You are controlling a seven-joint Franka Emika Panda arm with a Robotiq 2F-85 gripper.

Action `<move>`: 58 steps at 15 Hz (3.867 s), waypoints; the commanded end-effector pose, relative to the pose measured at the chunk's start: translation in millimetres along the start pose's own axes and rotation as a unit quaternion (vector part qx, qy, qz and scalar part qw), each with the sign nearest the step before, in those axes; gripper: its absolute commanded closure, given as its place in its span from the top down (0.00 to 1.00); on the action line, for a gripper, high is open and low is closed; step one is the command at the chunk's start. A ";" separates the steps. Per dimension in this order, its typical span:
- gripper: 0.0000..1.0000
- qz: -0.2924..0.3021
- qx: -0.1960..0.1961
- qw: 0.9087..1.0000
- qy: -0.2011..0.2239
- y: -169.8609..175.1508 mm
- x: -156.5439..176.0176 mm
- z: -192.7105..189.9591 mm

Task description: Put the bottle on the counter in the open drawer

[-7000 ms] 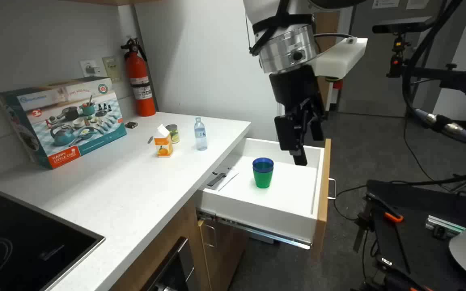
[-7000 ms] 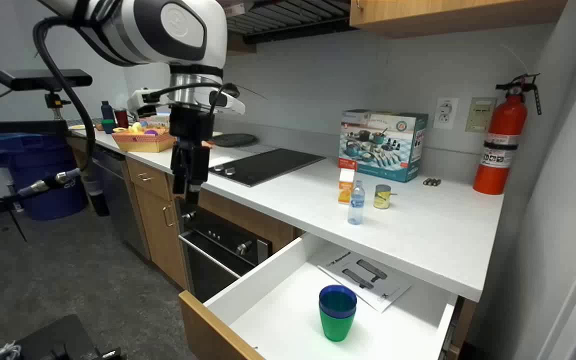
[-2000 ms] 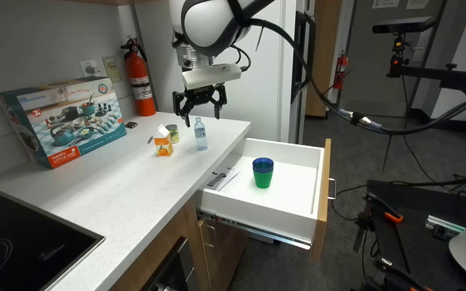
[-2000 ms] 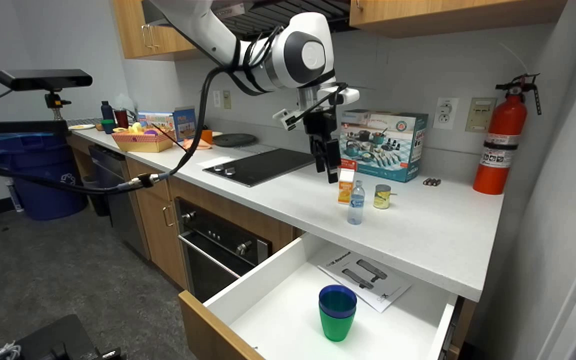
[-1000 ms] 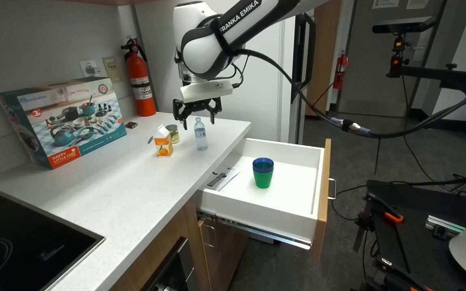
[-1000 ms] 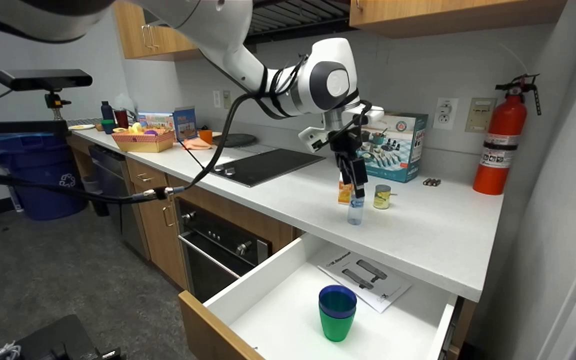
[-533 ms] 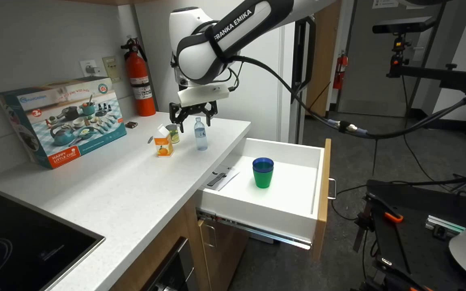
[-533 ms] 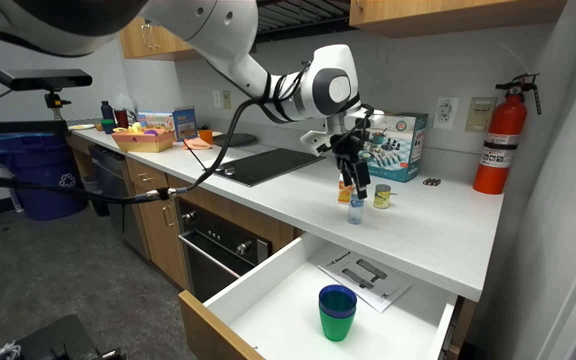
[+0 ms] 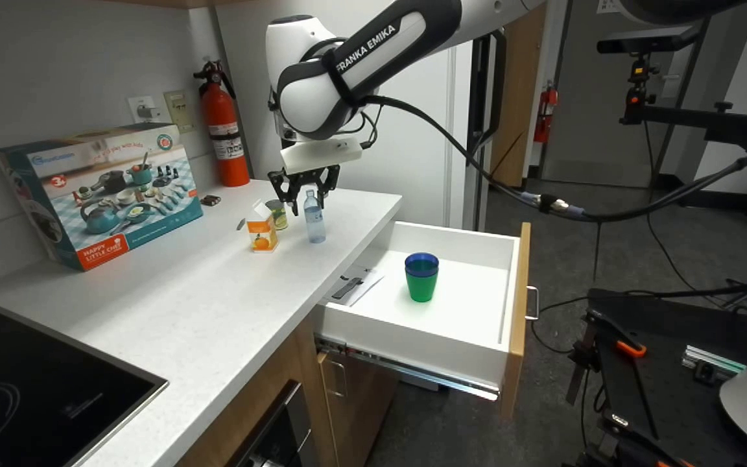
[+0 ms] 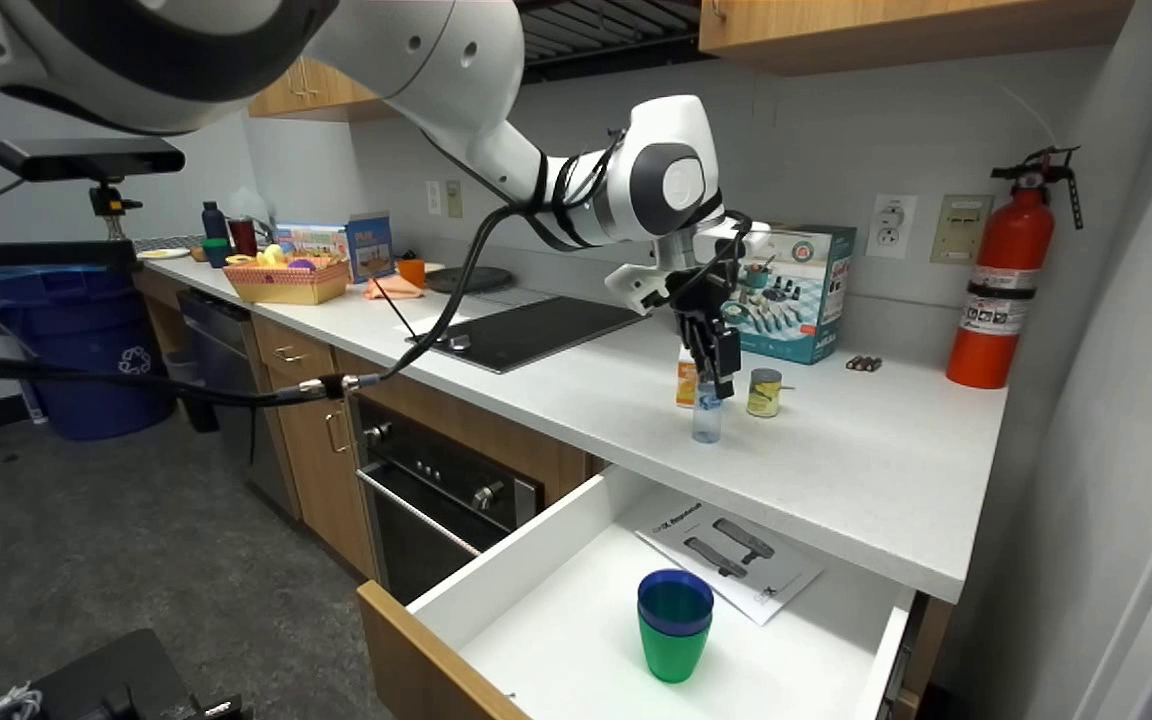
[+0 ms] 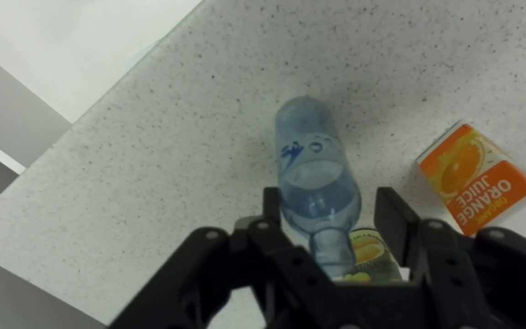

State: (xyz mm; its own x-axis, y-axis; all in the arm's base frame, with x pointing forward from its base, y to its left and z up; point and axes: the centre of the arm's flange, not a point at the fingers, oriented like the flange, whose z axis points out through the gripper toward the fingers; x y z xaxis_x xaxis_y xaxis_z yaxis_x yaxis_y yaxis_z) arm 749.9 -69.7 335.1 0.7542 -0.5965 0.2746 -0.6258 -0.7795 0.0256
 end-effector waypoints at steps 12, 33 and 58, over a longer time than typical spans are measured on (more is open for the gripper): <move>0.14 -0.095 0.053 0.994 -0.032 13.4 6.9 -24.9; 0.14 -0.087 0.002 0.995 -0.047 83.1 -87.9 -36.9; 0.14 -0.121 0.044 0.992 -0.011 141.5 -215.4 44.9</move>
State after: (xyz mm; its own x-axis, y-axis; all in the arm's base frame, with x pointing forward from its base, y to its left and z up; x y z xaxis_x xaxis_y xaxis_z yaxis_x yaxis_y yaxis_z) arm 513.2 -62.5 245.5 0.8887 -0.3976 0.2283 -0.4082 -0.9129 -0.0007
